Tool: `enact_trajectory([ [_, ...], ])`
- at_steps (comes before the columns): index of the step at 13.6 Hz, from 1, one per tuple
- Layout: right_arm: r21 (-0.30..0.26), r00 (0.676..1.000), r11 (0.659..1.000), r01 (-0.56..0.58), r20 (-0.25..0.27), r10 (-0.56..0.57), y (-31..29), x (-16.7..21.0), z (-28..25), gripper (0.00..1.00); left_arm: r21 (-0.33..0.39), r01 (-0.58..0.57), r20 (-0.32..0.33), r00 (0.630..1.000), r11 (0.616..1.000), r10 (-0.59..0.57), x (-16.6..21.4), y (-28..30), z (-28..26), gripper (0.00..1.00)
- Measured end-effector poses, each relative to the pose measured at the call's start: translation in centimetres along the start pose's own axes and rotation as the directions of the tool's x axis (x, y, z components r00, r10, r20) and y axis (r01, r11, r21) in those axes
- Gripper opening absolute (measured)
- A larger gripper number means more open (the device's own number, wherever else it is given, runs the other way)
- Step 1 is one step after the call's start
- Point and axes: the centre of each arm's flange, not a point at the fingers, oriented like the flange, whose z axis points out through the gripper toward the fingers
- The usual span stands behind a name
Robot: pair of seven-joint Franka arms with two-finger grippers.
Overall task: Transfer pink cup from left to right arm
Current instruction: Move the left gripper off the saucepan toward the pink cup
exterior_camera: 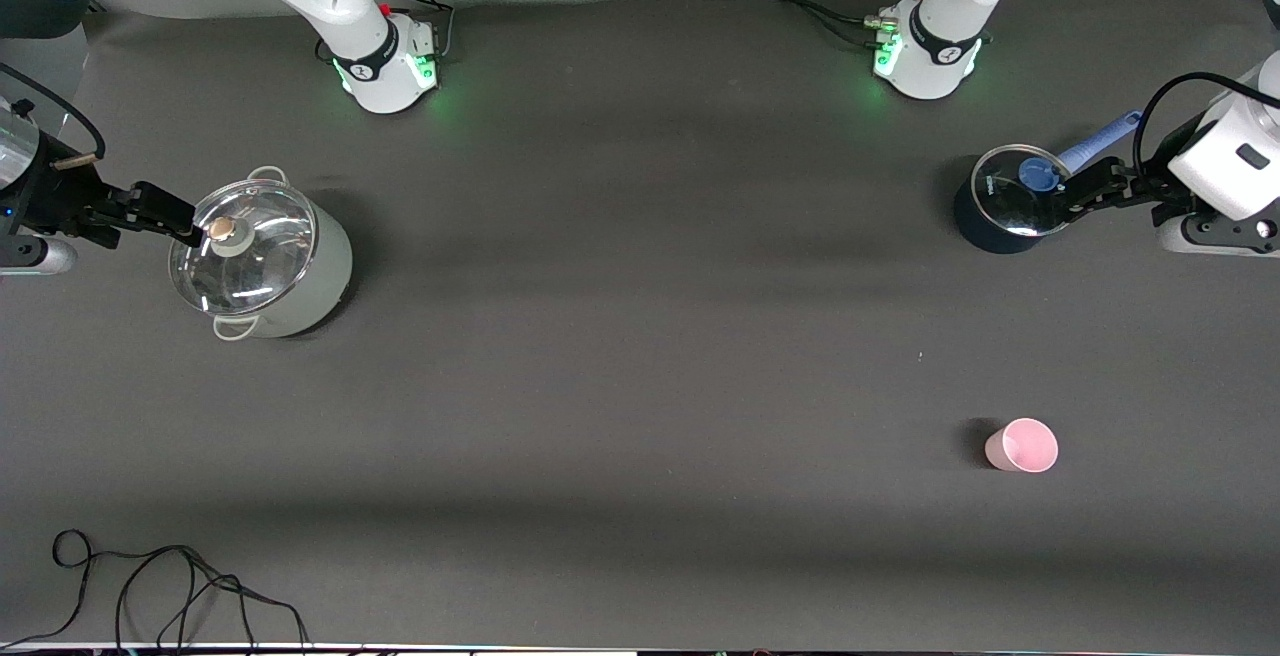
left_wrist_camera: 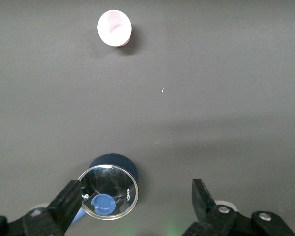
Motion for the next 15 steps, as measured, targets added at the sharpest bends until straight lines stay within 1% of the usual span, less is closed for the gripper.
enact_trajectory([
  [10,0.000,1.000,1.000,-0.010,0.005,0.010,0.6,0.1,0.2,1.00,0.002,0.000,0.027,1.000,1.000,0.000,0.0,0.0,0.1,1.00],
  [13,0.000,1.000,1.000,-0.008,0.006,0.008,0.4,0.1,0.2,1.00,0.025,0.000,0.032,0.999,1.000,-0.001,0.8,-0.4,0.3,1.00],
  [15,0.000,1.000,1.000,-0.007,0.008,0.007,0.4,0.1,0.3,1.00,0.040,0.002,0.036,0.999,0.999,-0.004,2.5,-0.8,0.9,1.00],
])
